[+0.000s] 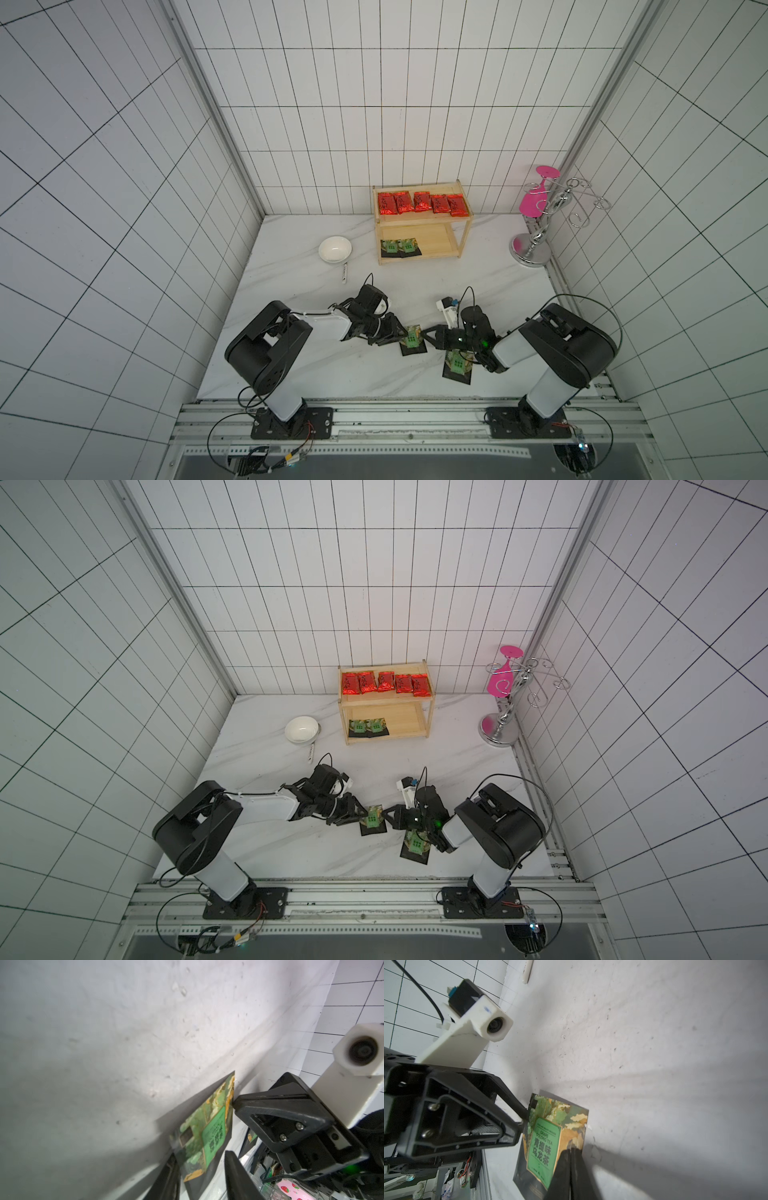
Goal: Place the tea bags on the shelf by color
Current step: Pick up the tea bag from the center of the board.
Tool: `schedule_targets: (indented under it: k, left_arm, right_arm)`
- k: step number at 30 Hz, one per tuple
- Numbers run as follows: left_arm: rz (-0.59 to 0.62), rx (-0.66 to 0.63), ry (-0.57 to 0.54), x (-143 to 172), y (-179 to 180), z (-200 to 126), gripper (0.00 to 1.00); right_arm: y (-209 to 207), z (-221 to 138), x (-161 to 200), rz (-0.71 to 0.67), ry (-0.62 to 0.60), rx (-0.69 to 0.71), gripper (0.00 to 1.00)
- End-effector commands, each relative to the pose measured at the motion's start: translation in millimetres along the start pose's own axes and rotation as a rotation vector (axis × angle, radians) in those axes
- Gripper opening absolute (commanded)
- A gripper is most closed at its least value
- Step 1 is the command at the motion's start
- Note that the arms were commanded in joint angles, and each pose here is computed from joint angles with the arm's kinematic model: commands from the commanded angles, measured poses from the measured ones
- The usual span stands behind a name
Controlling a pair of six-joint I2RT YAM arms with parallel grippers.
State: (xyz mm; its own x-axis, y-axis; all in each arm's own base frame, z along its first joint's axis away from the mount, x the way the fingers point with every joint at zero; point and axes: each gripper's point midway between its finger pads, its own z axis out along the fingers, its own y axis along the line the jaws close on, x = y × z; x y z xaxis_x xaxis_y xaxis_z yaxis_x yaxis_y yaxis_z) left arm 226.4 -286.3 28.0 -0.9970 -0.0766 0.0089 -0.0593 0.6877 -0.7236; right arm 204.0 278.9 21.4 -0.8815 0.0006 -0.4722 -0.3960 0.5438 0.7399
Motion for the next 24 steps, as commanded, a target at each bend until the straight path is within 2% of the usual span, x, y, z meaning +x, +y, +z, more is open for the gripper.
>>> schedule_targets:
  k: [1,4,18,24]
  left_arm:
    - [-0.029,-0.062,-0.015,-1,21,1,0.26]
    - [-0.024,-0.043,-0.016,-2,17,3,0.19]
    - [0.006,0.005,-0.064,-11,0,-3,0.17]
    - [0.032,0.03,-0.097,-16,-10,-9,0.09]
  right_arm:
    - [-26,-4,23,0.05,0.08,0.11,0.08]
    - [-24,-4,21,0.045,0.08,0.112,0.08]
    - [-24,7,23,0.064,0.115,0.085,0.09]
    - [-24,8,22,0.061,0.12,0.091,0.09]
